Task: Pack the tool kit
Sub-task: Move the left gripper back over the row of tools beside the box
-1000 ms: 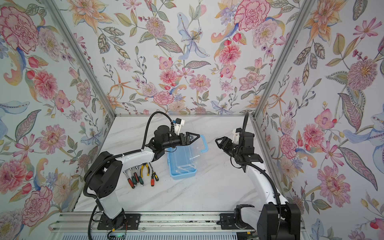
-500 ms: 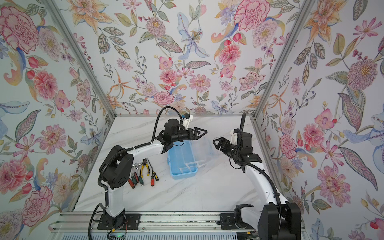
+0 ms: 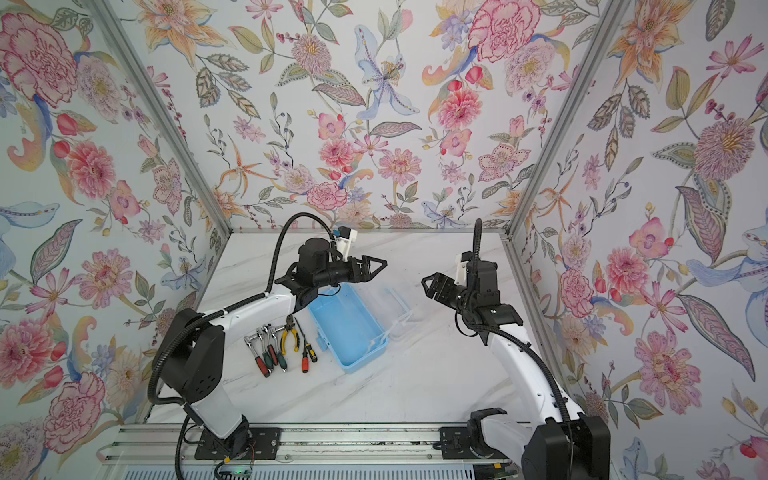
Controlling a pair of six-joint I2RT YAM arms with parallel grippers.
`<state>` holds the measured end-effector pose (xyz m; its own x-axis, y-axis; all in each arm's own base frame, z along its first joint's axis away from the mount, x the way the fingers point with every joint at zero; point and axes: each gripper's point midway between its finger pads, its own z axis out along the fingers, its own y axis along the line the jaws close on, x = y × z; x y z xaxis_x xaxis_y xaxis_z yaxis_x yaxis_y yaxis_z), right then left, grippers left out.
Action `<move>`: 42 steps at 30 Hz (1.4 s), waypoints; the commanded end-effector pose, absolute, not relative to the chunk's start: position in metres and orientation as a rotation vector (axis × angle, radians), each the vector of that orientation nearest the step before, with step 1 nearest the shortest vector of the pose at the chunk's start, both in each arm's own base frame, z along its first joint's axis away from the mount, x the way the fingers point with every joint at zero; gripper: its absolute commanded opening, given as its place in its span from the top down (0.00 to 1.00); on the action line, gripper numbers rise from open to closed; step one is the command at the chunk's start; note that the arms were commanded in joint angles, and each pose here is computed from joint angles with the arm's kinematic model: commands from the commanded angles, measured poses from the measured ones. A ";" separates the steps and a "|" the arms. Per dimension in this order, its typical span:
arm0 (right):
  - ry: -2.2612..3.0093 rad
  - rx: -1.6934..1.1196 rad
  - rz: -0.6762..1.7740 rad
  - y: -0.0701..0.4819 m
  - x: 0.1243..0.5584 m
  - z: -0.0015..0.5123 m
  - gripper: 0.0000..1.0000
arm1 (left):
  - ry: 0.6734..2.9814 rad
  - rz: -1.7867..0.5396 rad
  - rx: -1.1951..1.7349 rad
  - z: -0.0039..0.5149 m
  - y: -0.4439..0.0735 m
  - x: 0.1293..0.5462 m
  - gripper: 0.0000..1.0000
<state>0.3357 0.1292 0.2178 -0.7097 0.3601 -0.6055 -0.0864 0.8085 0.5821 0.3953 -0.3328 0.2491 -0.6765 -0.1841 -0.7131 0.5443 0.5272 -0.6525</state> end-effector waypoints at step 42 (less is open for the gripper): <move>2.360 -0.092 0.629 0.192 0.335 0.183 0.19 | 2.301 -0.725 0.096 0.118 -0.238 0.364 0.03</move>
<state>0.3345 0.1922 0.1930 -0.7562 0.1173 -0.6438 -0.2238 0.8781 0.4228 0.3533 -0.2307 0.1056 -0.7754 -0.1721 -0.6076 0.2043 0.8420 -0.4993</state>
